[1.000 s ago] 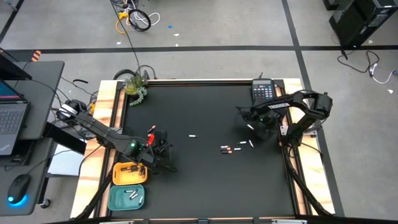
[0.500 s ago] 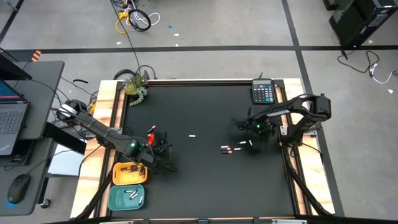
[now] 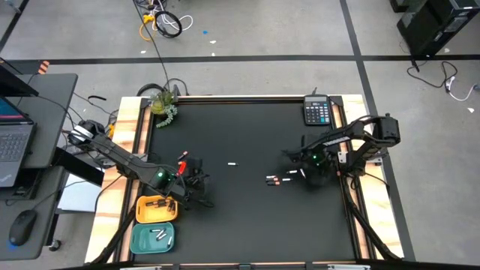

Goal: Sort batteries
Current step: Put the black battery into the yellow bin

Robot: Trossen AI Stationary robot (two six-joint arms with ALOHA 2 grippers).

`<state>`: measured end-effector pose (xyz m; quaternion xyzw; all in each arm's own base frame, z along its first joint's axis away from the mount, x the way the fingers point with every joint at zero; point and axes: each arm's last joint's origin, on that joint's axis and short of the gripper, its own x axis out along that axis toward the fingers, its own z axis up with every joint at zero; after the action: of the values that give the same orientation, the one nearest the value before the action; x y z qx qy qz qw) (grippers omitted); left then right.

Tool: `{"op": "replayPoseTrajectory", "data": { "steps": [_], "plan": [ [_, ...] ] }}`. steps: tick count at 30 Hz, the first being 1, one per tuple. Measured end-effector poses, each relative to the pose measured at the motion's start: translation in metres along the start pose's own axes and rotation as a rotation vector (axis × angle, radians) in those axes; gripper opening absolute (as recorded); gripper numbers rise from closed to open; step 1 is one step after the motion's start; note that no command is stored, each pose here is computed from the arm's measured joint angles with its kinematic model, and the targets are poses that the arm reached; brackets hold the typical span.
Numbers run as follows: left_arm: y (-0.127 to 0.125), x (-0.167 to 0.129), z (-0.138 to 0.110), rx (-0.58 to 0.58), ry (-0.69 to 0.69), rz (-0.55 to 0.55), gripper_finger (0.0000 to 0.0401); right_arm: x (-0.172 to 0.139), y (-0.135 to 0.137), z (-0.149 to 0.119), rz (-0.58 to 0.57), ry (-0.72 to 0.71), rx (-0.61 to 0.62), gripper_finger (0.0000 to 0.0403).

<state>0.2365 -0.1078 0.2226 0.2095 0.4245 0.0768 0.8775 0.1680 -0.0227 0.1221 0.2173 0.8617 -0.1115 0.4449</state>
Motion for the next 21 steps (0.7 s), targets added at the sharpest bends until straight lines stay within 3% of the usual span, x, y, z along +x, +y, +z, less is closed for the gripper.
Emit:
{"op": "replayPoseTrajectory", "data": {
  "steps": [3, 9, 21],
  "plan": [
    [0.0, 0.0, 0.0, 0.003, 0.001, 0.0, 0.0172, 0.0, 0.0, -0.002, 0.01, 0.026, -0.082, 0.0282],
    [0.0, 0.0, 0.0, 0.01, -0.001, 0.0, 0.0172, -0.001, -0.003, -0.002, -0.002, 0.03, -0.104, 0.0277],
    [0.0, 0.0, 0.0, -0.025, -0.003, -0.009, 0.0172, -0.001, -0.001, 0.01, 0.027, -0.097, 0.014, 0.0281]
  ]
}}
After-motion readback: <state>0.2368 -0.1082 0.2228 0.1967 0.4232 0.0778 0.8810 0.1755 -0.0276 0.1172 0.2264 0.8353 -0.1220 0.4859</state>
